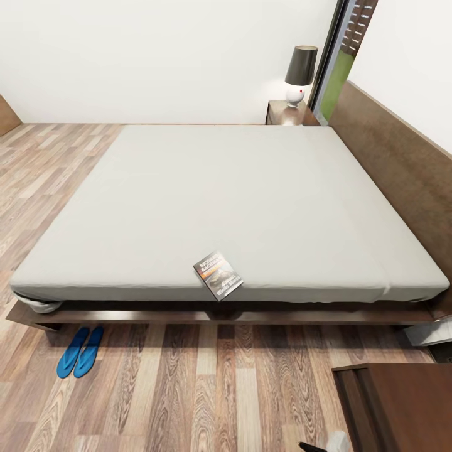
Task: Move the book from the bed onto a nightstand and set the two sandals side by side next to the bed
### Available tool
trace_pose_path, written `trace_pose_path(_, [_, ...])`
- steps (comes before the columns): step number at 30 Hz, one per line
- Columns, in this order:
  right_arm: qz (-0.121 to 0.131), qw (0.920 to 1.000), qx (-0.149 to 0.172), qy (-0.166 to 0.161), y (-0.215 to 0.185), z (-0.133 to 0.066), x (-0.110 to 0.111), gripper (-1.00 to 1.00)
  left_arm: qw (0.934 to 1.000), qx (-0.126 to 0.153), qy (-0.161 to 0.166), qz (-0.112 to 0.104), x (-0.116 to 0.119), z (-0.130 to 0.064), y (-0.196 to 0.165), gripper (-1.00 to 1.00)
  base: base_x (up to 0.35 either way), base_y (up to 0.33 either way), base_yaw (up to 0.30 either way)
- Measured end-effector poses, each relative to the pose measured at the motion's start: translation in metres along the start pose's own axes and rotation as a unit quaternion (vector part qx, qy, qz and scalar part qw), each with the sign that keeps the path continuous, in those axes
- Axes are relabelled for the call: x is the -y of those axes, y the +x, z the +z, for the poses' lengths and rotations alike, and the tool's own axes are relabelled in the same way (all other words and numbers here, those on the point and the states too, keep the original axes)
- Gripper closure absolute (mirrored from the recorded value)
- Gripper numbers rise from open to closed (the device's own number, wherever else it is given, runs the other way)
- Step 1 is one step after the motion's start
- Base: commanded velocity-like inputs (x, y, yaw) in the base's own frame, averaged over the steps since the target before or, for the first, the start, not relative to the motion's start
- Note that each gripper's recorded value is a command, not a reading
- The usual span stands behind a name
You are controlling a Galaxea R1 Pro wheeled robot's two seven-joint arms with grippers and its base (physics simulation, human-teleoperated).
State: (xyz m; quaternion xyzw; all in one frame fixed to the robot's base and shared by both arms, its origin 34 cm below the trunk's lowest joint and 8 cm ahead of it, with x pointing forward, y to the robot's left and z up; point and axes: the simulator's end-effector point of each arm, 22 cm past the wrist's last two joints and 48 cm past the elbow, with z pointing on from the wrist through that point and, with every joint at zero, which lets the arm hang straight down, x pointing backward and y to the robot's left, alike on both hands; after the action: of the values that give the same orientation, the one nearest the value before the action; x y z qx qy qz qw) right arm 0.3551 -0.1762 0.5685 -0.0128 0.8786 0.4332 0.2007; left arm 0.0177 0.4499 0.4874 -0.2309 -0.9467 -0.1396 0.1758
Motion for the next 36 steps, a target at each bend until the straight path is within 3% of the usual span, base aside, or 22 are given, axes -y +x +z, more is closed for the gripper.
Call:
trace_pose_path(7, [0.003, 1.0000, 0.001, -0.004, -0.002, -0.009, 0.003, -1.00, 1.0000, -0.001, 0.000, 0.000, 0.000, 0.000, 0.000, -1.00, 0.000, 0.000, 0.000])
trace_pose_path(18, [0.019, 0.9992, 0.029, 0.020, -0.009, -0.025, 0.017, -1.00, 1.0000, -0.001, 0.000, 0.000, 0.000, 0.000, 0.000, -1.00, 0.000, 0.000, 0.000])
trace_pose_path(24, [0.031, 0.9964, 0.077, 0.020, -0.029, -0.026, 0.017, -1.00, 1.0000, -0.001, 0.000, 0.000, 0.000, 0.000, 0.000, -1.00, 0.000, 0.000, 0.000])
trace_pose_path(36, [0.045, 0.9915, 0.113, 0.047, -0.043, -0.026, 0.028, -1.00, 1.0000, -0.001, 0.000, 0.000, 0.000, 0.000, 0.000, -1.00, 0.000, 0.000, 0.000])
